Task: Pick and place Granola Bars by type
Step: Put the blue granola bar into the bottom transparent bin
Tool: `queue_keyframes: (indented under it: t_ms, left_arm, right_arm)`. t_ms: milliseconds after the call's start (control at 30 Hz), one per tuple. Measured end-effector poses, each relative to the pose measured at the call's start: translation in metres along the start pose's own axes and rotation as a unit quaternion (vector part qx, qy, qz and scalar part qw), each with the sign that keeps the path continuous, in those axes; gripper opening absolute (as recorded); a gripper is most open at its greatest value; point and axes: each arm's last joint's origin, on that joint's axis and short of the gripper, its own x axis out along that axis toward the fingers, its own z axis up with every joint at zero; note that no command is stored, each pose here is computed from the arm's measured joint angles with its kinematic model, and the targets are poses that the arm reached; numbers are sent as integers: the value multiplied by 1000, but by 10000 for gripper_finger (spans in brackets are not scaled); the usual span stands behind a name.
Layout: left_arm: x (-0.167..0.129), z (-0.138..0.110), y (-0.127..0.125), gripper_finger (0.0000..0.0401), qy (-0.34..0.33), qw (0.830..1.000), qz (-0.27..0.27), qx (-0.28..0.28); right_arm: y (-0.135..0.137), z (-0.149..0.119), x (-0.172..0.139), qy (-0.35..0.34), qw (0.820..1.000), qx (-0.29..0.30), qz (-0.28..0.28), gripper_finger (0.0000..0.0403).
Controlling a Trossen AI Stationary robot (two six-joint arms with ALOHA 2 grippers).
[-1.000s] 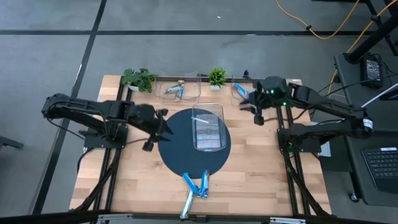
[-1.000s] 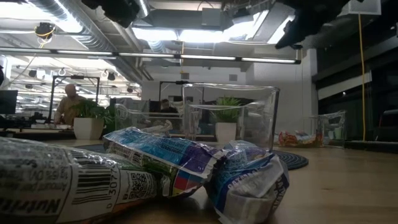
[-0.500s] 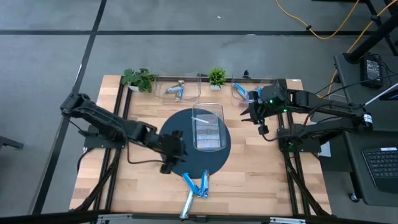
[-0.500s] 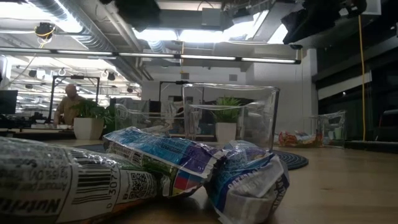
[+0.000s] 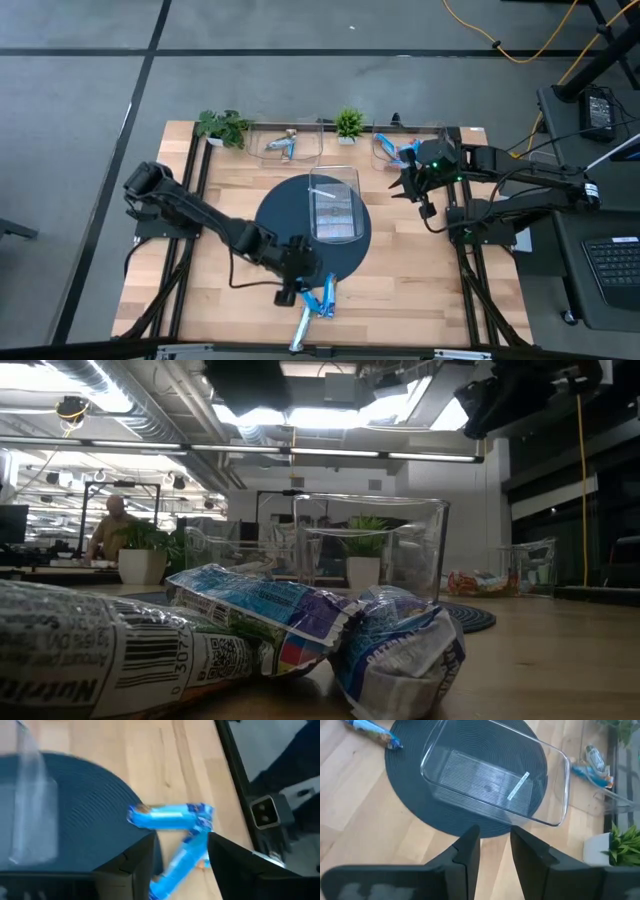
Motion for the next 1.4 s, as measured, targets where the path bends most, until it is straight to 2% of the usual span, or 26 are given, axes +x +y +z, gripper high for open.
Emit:
queue_keyframes:
  t_ms: [200,333,700,1000,1133,1233,1400]
  left_arm:
    - [9,-21,-21,215,56,998,7,23]
    - [17,-29,-26,231,75,996,13,54]
    - [39,-39,-25,235,104,987,18,118]
    - [65,-50,-17,235,138,978,32,153]
    - [75,-52,-8,235,148,977,44,146]
    - [82,-52,-2,232,152,979,33,131]
    - [82,-49,7,192,151,983,44,99]
  right_arm:
    - [-1,2,0,-11,1000,13,-7,111]
    - [-2,4,0,-20,999,44,-12,111]
    - [-1,5,0,-24,994,106,-8,111]
    - [2,7,1,-25,994,104,-2,111]
    - [2,7,1,-25,994,102,-2,111]
    - [2,7,1,-26,995,101,-2,111]
    - [2,7,1,-26,995,100,-3,111]
